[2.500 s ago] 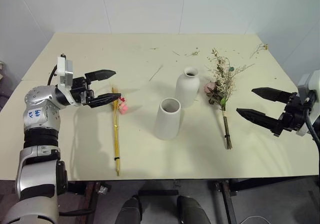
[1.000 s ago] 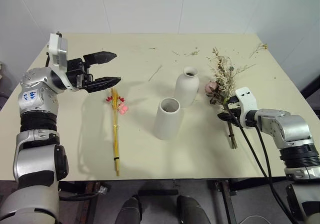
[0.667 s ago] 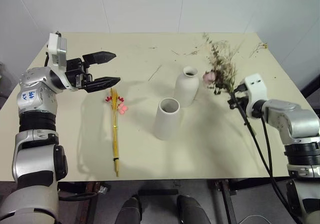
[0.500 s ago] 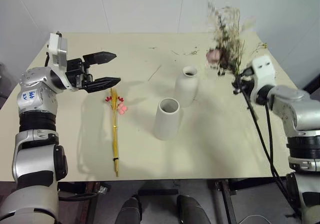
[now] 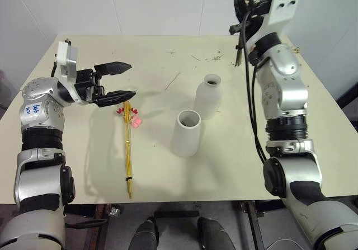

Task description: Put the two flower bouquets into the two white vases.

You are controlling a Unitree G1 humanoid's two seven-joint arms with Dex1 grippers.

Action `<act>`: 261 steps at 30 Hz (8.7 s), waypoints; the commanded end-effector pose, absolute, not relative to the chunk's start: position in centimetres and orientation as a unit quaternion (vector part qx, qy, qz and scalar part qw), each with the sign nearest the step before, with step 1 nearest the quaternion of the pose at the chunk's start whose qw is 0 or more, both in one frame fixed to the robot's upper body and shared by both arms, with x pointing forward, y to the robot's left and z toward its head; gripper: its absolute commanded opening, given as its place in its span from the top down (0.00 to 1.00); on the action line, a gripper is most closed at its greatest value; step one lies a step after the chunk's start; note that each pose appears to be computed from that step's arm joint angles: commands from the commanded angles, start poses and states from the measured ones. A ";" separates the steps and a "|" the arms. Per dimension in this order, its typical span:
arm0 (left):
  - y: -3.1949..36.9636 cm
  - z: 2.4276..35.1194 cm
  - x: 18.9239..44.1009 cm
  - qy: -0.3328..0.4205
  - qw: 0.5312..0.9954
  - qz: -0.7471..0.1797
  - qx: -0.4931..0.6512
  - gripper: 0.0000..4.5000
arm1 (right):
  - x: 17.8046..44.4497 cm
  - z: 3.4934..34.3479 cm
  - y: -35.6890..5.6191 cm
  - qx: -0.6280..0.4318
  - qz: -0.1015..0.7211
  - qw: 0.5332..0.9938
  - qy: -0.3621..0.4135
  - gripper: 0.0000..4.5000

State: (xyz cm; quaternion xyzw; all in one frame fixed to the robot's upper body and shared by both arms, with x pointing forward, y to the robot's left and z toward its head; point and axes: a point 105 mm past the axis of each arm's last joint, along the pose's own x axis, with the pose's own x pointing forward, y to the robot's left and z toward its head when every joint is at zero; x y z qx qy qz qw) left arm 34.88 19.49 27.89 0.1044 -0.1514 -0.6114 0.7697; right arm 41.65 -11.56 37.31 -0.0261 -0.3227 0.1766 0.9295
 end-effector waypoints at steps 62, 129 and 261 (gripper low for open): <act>20.2 28.6 33.1 -0.181 0.785 -0.583 0.106 0.00 | 38.8 31.7 -8.9 0.024 0.271 0.910 -0.314 0.01; 19.1 14.5 33.0 0.269 0.962 -0.035 -0.021 0.00 | 28.3 27.3 -18.4 -0.131 0.592 0.795 -0.010 0.01; 7.4 28.0 32.3 -0.147 0.745 -0.650 0.026 0.01 | 23.2 28.6 -20.7 -0.107 0.494 0.852 -0.132 0.00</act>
